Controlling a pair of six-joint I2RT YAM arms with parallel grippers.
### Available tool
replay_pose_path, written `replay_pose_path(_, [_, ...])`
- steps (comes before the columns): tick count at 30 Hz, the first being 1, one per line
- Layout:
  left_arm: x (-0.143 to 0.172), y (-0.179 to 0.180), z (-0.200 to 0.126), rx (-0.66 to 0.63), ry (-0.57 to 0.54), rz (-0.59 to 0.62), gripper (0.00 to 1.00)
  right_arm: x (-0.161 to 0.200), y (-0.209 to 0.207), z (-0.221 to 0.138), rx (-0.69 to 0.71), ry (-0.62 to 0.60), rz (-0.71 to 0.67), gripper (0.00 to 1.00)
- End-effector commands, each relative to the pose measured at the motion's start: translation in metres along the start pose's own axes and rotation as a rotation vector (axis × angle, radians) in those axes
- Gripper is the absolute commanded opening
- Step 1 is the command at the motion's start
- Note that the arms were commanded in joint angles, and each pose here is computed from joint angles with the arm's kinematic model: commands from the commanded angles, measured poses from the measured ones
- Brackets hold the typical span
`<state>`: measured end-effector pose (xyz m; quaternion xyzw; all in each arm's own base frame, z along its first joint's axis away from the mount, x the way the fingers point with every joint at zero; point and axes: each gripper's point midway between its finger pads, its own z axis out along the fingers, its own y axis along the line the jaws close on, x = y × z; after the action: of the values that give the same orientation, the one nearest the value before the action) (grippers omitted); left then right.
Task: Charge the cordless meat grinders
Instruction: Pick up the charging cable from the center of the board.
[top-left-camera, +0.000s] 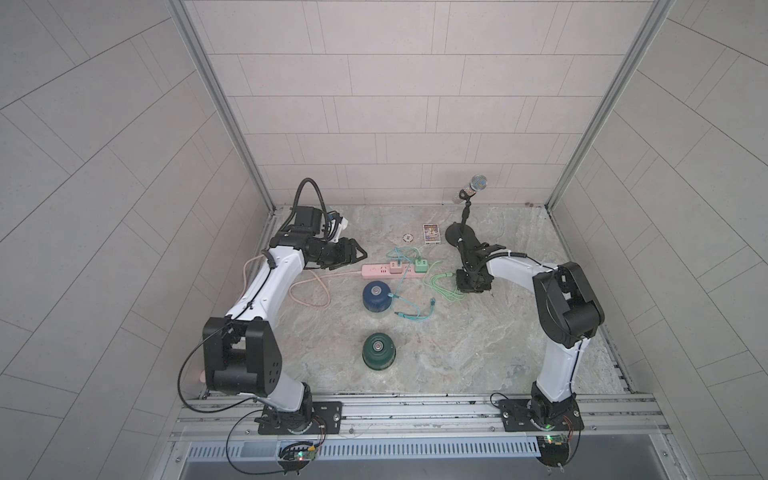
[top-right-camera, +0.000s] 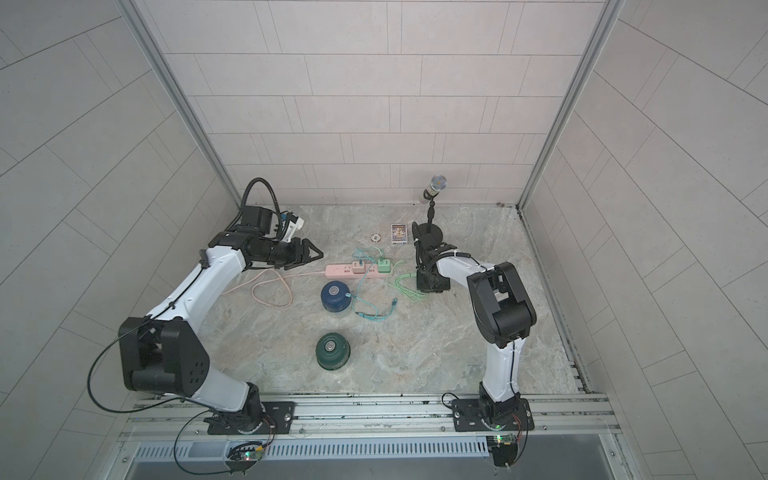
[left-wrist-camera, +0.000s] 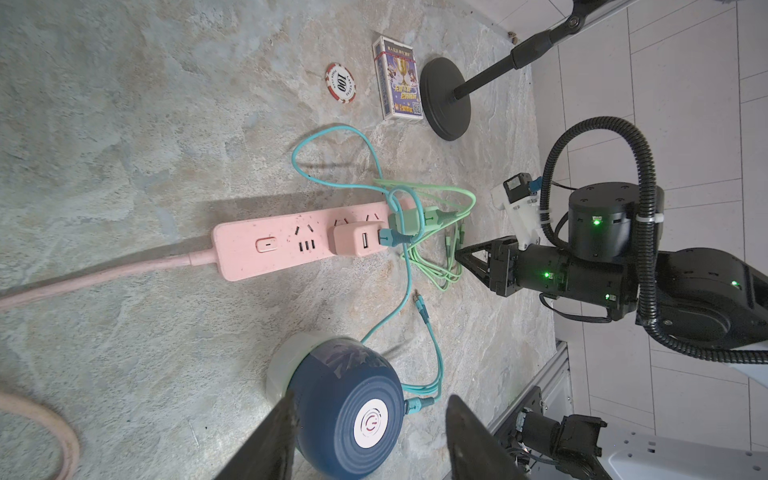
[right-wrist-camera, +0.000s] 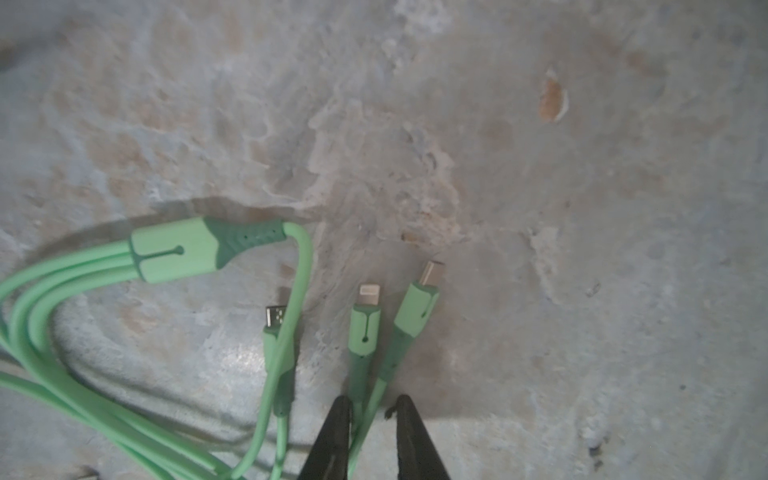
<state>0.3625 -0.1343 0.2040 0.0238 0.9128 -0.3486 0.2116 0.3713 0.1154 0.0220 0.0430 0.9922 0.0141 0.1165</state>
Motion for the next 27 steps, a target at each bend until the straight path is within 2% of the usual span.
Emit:
replay_pose_path(1, [0.005,-0.008,-0.007,0.019,0.003,0.046,0.6,0.03,-0.004,0.008,0.027,0.086,0.009,0.17])
replay_pose_path(8, [0.007,-0.009,-0.007,0.024,0.008,0.047,0.6,0.018,-0.004,-0.008,0.024,0.028,-0.001,0.08])
replay_pose_path(15, [0.006,-0.01,-0.008,0.026,0.0,0.051,0.59,-0.001,0.002,-0.037,-0.02,-0.068,-0.054,0.07])
replay_pose_path(20, [0.004,-0.013,-0.009,0.038,-0.002,0.047,0.59,-0.013,0.021,-0.056,-0.151,-0.128,-0.135,0.07])
replay_pose_path(27, [0.002,-0.018,-0.008,0.066,0.003,0.041,0.59,-0.007,0.056,-0.079,-0.381,-0.177,-0.267,0.08])
